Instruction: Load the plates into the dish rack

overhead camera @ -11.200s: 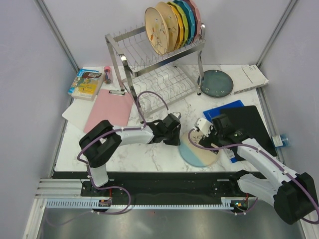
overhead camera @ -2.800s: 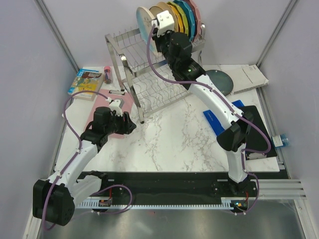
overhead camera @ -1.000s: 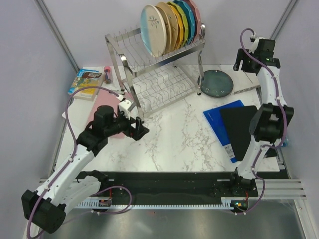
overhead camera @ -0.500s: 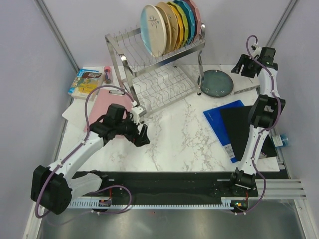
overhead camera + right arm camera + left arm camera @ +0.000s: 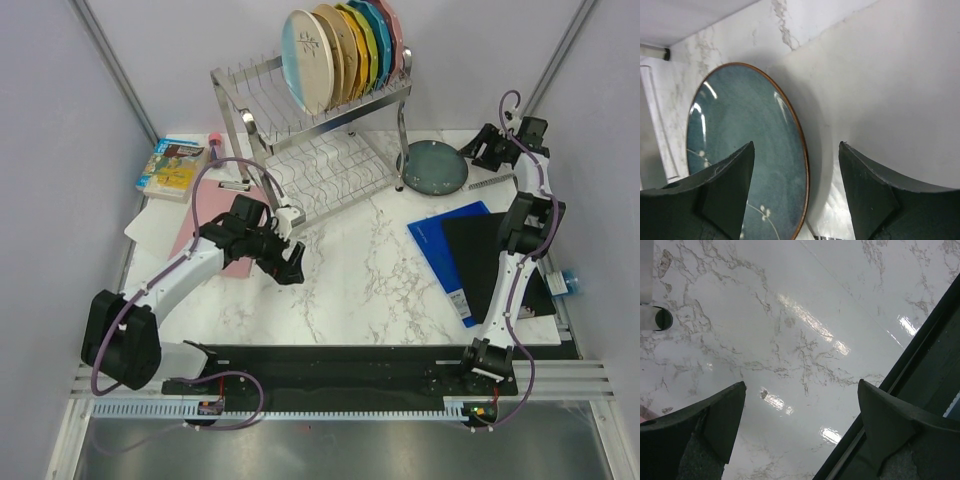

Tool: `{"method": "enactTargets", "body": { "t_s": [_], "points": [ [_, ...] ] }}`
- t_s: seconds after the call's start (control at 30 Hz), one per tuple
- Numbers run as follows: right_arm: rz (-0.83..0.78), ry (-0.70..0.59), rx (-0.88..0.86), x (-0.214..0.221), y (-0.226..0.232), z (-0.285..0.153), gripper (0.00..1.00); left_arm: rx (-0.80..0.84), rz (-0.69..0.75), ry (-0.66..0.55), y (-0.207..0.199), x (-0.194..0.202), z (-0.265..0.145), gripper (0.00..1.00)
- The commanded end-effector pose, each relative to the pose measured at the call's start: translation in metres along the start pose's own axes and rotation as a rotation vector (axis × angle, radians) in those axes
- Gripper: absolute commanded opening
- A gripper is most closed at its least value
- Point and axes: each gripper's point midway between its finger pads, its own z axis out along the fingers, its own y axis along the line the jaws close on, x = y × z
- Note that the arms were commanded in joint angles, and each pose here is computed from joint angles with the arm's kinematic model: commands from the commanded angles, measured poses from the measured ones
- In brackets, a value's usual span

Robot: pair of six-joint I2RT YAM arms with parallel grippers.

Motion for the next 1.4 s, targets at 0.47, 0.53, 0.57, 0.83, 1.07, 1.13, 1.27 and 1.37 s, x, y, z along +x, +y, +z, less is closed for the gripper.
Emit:
{"method": "enactTargets", "body": {
  "t_s": [0.47,0.53,0.57,0.83,1.07,1.13,1.27,1.37],
  "points": [
    [0.171,0.096,-0.107,0.05,-0.012,0.018,0.51,-0.048,0.079,0.032,0.021,-0.033,0.012,1.0],
    [0.142,0.123,-0.093,0.059,-0.016,0.017,0.46,-0.061,0.088,0.034,0.023,-0.035,0.011,1.0],
    [0.125,0.128,-0.072,0.06,-0.019,0.016,0.46,-0.065,0.092,0.034,0.025,-0.035,0.011,1.0],
    [0.064,0.146,-0.031,0.064,-0.028,0.01,0.0,-0.071,0.102,0.033,0.027,-0.034,0.013,1.0],
    [0.118,-0.019,-0.115,0.0,-0.008,-0.016,0.0,-0.07,0.13,0.009,0.024,-0.039,0.007,1.0],
    [0.114,-0.076,-0.148,-0.027,0.009,-0.031,0.0,-0.067,0.136,-0.004,0.023,-0.04,0.007,1.0],
    [0.141,-0.17,-0.204,-0.066,0.034,-0.059,0.0,-0.064,0.149,-0.028,0.019,-0.039,0.003,1.0],
    [0.119,-0.219,-0.201,-0.084,0.047,-0.078,0.0,-0.065,0.157,-0.04,0.016,-0.036,-0.001,1.0]
  ]
}}
